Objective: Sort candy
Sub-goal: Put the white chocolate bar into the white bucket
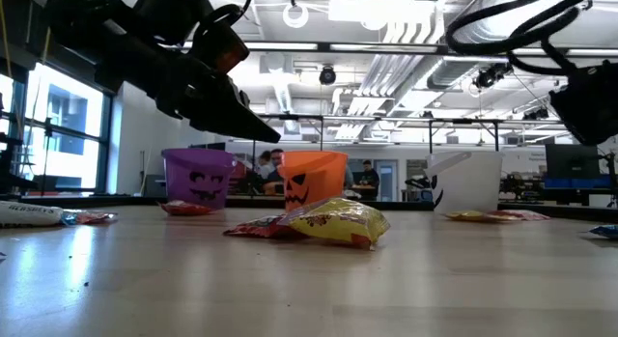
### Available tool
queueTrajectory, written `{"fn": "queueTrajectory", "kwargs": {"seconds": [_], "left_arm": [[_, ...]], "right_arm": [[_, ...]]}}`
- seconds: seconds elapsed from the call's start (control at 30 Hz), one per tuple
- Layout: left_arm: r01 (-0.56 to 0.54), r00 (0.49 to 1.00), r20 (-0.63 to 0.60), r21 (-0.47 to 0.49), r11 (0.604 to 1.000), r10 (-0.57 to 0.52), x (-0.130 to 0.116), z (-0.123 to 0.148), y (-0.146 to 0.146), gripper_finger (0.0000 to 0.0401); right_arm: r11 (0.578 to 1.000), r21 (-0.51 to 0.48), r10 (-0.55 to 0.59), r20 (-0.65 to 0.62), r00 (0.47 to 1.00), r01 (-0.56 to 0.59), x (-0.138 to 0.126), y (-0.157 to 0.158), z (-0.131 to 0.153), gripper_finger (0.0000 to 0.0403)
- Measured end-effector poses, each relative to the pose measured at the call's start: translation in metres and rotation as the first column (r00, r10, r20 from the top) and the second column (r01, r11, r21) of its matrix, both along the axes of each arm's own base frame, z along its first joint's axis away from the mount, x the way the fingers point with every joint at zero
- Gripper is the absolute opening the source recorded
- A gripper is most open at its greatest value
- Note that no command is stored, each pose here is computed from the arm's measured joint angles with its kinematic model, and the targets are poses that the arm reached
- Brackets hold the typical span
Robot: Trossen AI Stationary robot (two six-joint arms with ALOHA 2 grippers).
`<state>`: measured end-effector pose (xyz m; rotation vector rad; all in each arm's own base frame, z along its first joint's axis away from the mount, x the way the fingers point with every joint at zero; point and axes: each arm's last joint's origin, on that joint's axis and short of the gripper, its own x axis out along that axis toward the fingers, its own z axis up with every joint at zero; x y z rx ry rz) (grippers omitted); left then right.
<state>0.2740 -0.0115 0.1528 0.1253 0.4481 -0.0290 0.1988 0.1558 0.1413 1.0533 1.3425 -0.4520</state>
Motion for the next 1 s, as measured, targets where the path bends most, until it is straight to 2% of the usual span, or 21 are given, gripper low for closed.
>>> {"fn": "queueTrajectory", "kwargs": {"seconds": [0.13,0.4,0.5,0.6,0.67,0.8,1.0], "left_arm": [[0.0,1.0,0.0,0.0,1.0,0.0,0.0,0.0,0.0,0.0042],[0.0,1.0,-0.005,0.0,1.0,0.0,0.0,-0.001,0.0,0.0042],[0.0,1.0,-0.005,0.0,1.0,0.0,0.0,-0.001,0.0,0.0042],[0.0,1.0,-0.003,0.0,1.0,0.0,-0.001,-0.001,0.0,0.0042],[0.0,1.0,0.007,0.0,1.0,0.0,-0.002,-0.003,0.0,0.0042],[0.0,1.0,0.008,-0.001,1.0,0.0,-0.006,-0.009,0.0,0.0042],[0.0,1.0,0.004,-0.001,1.0,0.0,-0.007,-0.01,0.0,0.0042]], "right_arm": [[1.0,-0.002,0.03,-0.023,0.999,-0.03,0.004,-0.004,-0.006,0.0149],[0.993,-0.054,0.11,0.027,0.994,-0.108,0.011,-0.014,0.008,0.0016],[0.981,-0.11,0.162,0.031,0.986,-0.158,0.017,-0.02,0.022,0.0009],[0.956,-0.217,0.207,0.018,0.978,-0.198,0.025,-0.032,0.04,0.0019],[0.922,-0.319,0.225,-0.022,0.974,-0.22,0.029,-0.045,0.053,0.0021],[0.82,-0.517,0.221,-0.107,0.969,-0.244,0.039,-0.084,0.079,0.0015],[0.659,-0.706,0.174,-0.191,0.966,-0.258,0.05,-0.162,0.114,0.0007]]}}
